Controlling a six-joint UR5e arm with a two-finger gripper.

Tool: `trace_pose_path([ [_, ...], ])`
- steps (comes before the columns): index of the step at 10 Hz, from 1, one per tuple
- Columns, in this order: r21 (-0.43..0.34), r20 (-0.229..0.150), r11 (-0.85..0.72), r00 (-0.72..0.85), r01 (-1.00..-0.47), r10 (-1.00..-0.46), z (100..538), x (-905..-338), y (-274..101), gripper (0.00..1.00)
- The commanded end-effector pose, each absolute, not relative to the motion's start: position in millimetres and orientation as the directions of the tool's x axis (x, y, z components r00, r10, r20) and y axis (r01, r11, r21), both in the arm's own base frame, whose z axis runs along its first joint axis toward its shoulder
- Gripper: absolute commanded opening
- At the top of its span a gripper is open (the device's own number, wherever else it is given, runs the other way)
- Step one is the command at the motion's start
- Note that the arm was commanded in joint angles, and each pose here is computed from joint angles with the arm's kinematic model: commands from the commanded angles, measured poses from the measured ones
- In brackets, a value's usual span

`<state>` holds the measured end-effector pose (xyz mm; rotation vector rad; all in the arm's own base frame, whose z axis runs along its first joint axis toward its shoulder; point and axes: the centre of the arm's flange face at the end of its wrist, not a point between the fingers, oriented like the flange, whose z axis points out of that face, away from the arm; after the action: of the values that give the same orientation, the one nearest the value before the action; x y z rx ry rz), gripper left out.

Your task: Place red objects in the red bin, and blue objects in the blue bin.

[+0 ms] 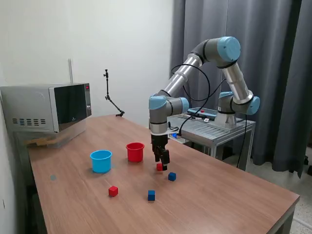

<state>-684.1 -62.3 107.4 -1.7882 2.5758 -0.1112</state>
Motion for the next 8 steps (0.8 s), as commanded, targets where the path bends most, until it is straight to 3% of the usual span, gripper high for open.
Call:
trace_pose_path([
  [1, -0.064, 0.036, 0.348, -0.351, -0.935, -0.936, 104.9, -682.8, -62.4, 1.0],
  [6, -0.075, 0.035, 0.346, -0.35, -0.935, -0.936, 101.7, -678.6, -64.1, 1.0],
  [7, -0.077, 0.035, 0.346, -0.35, -0.935, -0.936, 100.3, -678.1, -64.1, 0.0],
  [8, -0.075, 0.035, 0.348, -0.351, -0.935, -0.936, 101.3, -678.3, -63.1, 0.0],
])
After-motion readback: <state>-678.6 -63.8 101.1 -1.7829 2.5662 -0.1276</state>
